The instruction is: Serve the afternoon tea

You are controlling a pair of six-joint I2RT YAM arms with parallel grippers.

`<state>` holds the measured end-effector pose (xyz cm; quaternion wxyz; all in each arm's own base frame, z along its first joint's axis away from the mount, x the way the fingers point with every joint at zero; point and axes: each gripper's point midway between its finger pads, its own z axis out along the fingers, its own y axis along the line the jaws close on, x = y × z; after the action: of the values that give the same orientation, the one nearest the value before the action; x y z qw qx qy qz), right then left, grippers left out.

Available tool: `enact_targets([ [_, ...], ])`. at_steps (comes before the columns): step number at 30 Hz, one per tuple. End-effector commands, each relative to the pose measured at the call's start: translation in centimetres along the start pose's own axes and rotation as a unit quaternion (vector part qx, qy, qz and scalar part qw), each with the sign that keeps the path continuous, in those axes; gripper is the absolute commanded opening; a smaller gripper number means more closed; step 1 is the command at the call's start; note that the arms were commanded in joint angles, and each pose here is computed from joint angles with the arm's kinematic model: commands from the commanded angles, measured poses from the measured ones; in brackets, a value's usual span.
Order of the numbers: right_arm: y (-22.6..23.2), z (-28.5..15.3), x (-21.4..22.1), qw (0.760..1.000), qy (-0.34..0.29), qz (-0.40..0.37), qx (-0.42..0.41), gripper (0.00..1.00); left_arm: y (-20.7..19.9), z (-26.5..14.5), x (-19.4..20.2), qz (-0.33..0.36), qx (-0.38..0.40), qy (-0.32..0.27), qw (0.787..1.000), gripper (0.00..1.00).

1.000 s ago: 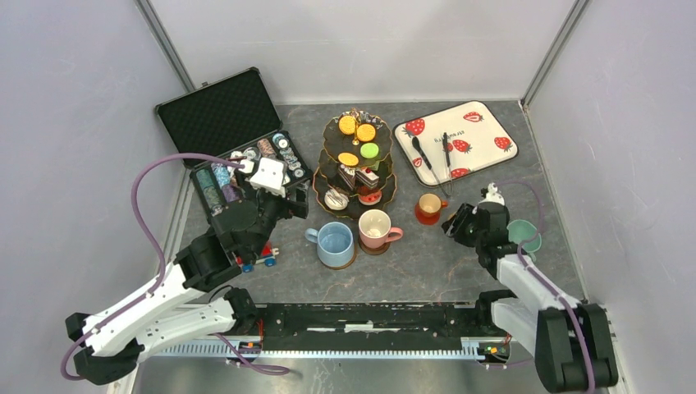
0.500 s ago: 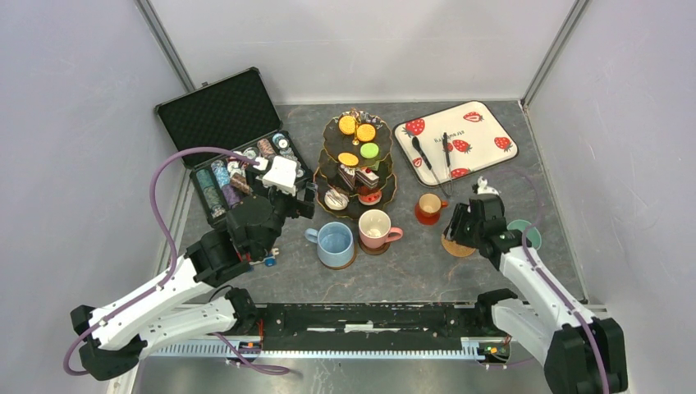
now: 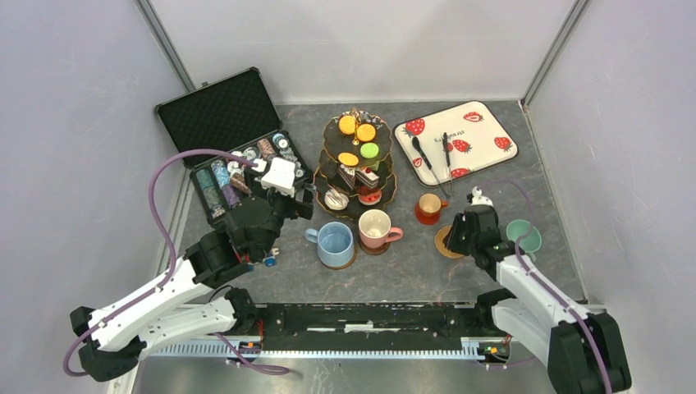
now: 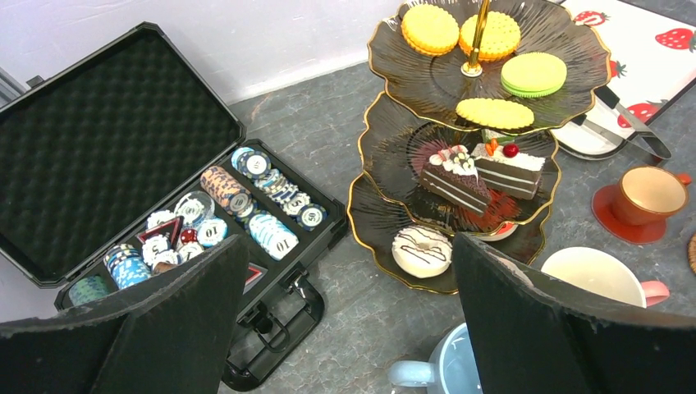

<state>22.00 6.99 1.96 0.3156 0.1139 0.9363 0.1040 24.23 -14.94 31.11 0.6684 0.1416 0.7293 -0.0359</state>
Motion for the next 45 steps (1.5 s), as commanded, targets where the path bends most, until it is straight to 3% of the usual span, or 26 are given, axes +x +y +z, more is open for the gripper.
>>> enact_targets([
  [1, 1.2, 0.4, 4.7, 0.998, 0.049, 0.027, -0.043, 0.24, 0.6, -0.2, -1.4, -0.014, -0.006, -0.024, 1.000, 1.00],
  [20, 10.1, 1.2, 4.6, 0.989, 0.051, -0.042, -0.132, 0.24, -0.1, 0.7, -0.2, 0.006, -0.010, -0.004, 1.000, 1.00],
  [27, 9.6, 2.5, 2.3, 0.994, 0.016, -0.070, -0.081, 0.24, -0.1, 0.8, -0.1, 0.007, -0.011, -0.003, 1.000, 1.00],
  [45, 11.9, 4.8, -1.2, 0.994, -0.010, -0.087, -0.067, 0.26, -0.3, 1.0, 0.2, 0.012, -0.011, 0.001, 1.000, 1.00],
])
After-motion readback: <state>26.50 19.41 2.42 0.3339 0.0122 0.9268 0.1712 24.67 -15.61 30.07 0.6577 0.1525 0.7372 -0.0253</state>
